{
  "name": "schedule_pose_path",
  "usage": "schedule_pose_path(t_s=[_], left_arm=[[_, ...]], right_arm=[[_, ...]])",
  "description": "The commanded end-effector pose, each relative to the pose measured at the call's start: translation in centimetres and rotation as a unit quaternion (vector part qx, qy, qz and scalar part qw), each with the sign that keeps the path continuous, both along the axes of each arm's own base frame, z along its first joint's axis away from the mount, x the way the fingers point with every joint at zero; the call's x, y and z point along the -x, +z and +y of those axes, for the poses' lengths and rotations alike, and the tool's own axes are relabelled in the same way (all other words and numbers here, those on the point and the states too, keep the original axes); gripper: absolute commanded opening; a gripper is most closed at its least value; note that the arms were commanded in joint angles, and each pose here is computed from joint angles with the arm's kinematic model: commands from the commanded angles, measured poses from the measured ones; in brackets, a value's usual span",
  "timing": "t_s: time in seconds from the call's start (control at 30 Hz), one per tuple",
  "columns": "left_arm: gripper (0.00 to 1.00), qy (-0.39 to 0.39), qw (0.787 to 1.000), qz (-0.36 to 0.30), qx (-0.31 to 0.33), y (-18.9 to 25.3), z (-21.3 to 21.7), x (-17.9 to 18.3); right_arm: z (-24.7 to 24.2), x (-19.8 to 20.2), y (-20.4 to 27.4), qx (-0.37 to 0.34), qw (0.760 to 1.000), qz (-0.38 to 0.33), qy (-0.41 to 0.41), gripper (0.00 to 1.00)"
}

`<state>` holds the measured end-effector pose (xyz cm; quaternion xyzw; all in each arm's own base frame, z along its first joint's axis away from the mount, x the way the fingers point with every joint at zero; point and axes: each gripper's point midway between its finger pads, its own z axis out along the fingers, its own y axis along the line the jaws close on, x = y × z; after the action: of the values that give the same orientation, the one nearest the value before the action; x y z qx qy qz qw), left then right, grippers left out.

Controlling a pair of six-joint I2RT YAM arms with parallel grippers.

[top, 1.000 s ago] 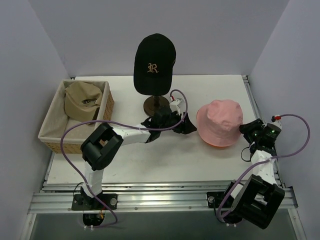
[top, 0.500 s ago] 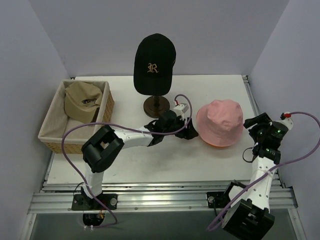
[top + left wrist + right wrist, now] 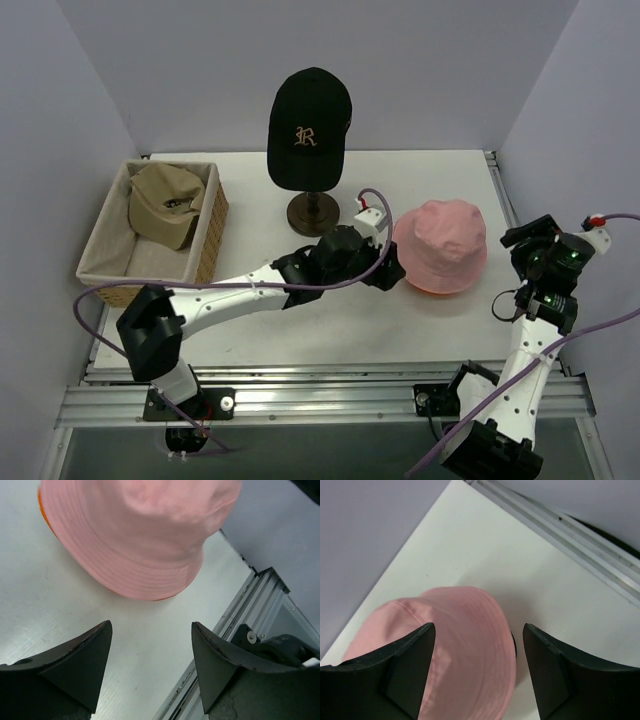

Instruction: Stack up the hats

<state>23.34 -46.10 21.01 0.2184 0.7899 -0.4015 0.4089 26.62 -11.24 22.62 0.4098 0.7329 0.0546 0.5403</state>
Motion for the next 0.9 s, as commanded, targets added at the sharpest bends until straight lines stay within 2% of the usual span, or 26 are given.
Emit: schedule_pose_path(t_s=[0.0, 0.03, 0.1, 0.13, 0.17, 0.2, 0.23, 0.27, 0.3, 0.33, 0.4, 0.43, 0.5, 0.53, 0.6, 0.63, 0.73, 0.77, 0.8, 0.87], left_arm=[[0.73, 0.052, 0.995, -0.087, 0.021, 11.2, 3.4, -0.1], [0.73, 0.073, 0.993, -0.093, -0.002, 11.9, 4.9, -0.3], [0.73, 0.108, 0.985, -0.133, 0.021, 18.2, 8.0, -0.9], [0.73, 0.155, 0.978, -0.141, -0.01, 18.8, 10.6, -2.0], [0.73, 0.181, 0.972, -0.151, -0.013, 20.3, 12.4, -2.6], [0.73, 0.228, 0.96, -0.161, 0.006, 23.9, 15.9, -4.5], [0.73, 0.241, 0.959, -0.151, -0.012, 23.9, 17.9, -5.1], [0.73, 0.262, 0.954, -0.147, -0.011, 24.7, 19.8, -6.1], [0.73, 0.311, 0.939, -0.146, -0.002, 26.5, 23.4, -8.0], [0.73, 0.326, 0.935, -0.138, -0.025, 25.9, 25.1, -8.5], [0.73, 0.363, 0.921, -0.132, -0.045, 25.9, 28.1, -10.0], [0.73, 0.399, 0.907, -0.121, -0.059, 25.5, 31.3, -11.4], [0.73, 0.416, 0.903, -0.09, -0.06, 24.1, 33.6, -13.1], [0.72, 0.456, 0.884, -0.074, -0.072, 23.0, 36.9, -14.4], [0.72, 0.494, 0.864, -0.059, -0.083, 21.4, 40.0, -15.5], [0.72, 0.527, 0.843, -0.045, -0.097, 19.8, 43.0, -16.4], [0.69, 0.56, 0.823, -0.024, -0.092, 17.5, 46.6, -17.3], [0.68, 0.583, 0.807, 0.004, -0.092, 15.2, 49.4, -17.5], [0.67, 0.576, 0.813, 0.017, -0.082, 14.1, 50.0, -18.0], [0.66, 0.596, 0.797, 0.039, -0.087, 11.5, 52.6, -18.3]], right_arm=[[-0.6, 0.2, 5.0, 0.034, 0.999, -0.032, -0.017, 0.67], [-0.6, 0.2, 5.9, 0.036, 0.998, -0.039, -0.016, 0.66], [0.4, -0.7, 8.5, 0.04, 0.997, -0.065, 0.012, 0.65], [0.8, -1.3, 9.3, 0.043, 0.996, -0.073, 0.024, 0.65], [1.1, -2.4, 9.3, 0.036, 0.997, -0.062, 0.037, 0.65], [2.5, -3.2, 11.9, 0.06, 0.994, -0.073, 0.056, 0.64], [3.0, -4.3, 11.5, 0.06, 0.995, -0.045, 0.062, 0.64], [3.9, -4.9, 12.5, 0.075, 0.994, -0.046, 0.065, 0.64], [3.8, -5.2, 13.6, 0.097, 0.993, -0.047, 0.039, 0.64], [7.0, -6.4, 15.6, 0.106, 0.989, -0.066, 0.08, 0.64], [9.9, -7.5, 16.8, 0.116, 0.984, -0.072, 0.112, 0.64], [13.1, -8.2, 17.7, 0.13, 0.978, -0.069, 0.149, 0.64], [15.2, -8.3, 18.0, 0.156, 0.974, -0.059, 0.153, 0.63], [19.0, -7.9, 18.2, 0.161, 0.964, -0.069, 0.198, 0.63], [21.5, -6.9, 18.4, 0.171, 0.956, -0.079, 0.225, 0.62], [21.7, -6.1, 19.1, 0.172, 0.957, -0.093, 0.216, 0.61], [24.9, -3.6, 19.2, 0.16, 0.943, -0.125, 0.263, 0.59], [25.5, -3.2, 19.1, 0.157, 0.94, -0.129, 0.275, 0.59], [26.8, -2.6, 18.1, 0.155, 0.933, -0.126, 0.299, 0.58], [28.1, -1.8, 17.8, 0.146, 0.922, -0.135, 0.332, 0.57]])
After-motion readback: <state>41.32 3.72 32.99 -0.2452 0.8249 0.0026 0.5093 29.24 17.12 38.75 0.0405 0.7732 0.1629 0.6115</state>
